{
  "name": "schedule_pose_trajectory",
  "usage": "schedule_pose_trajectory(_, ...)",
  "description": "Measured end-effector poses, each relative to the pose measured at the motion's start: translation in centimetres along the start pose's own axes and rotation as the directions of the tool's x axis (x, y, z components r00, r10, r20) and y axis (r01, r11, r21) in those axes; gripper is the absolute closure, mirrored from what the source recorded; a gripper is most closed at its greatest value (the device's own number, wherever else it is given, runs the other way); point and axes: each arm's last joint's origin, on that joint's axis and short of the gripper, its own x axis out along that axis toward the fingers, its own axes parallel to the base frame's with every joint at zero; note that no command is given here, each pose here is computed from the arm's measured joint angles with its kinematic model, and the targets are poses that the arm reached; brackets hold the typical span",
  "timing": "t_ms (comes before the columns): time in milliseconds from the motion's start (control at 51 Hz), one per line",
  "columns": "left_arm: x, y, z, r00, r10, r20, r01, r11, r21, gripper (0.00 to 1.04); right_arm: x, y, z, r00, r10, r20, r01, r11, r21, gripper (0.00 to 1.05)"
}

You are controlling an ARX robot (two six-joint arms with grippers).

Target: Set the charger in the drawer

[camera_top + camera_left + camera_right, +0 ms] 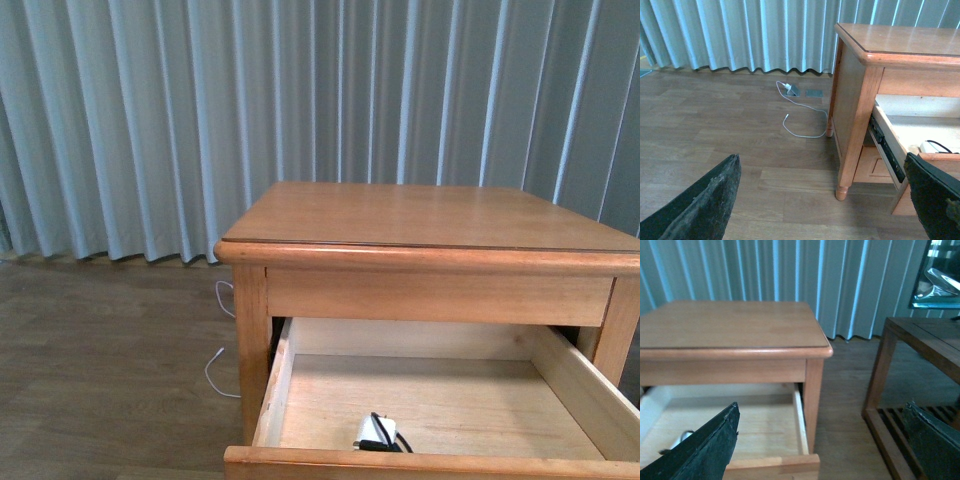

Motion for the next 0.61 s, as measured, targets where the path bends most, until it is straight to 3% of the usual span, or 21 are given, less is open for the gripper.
schedule_pose_trajectory(255, 0.0, 0.0, 0.0, 1.0, 0.0, 0.0, 0.0, 1.0, 0.0, 0.06, 2.6, 1.5, -1.3, 0.943, 0.088, -0.321, -0.127, 0.987, -0.1, 0.08)
schedule_pose_trajectory(412, 0.0, 0.0, 0.0, 1.0, 0.0, 0.0, 0.0, 1.0, 0.0, 0.06, 4.7, 2.7, -1.9, 0.9, 0.105, -0.423, -0.172, 0.977, -0.125, 0.08)
schedule_pose_trajectory(608, 0.0, 0.0, 0.0, 1.0, 0.0, 0.0, 0.0, 1.0, 0.0, 0.06, 6.1, 4.4, -3.7, 0.799, 0.157, -0.58, -0.244, 0.967, -0.074, 0.08)
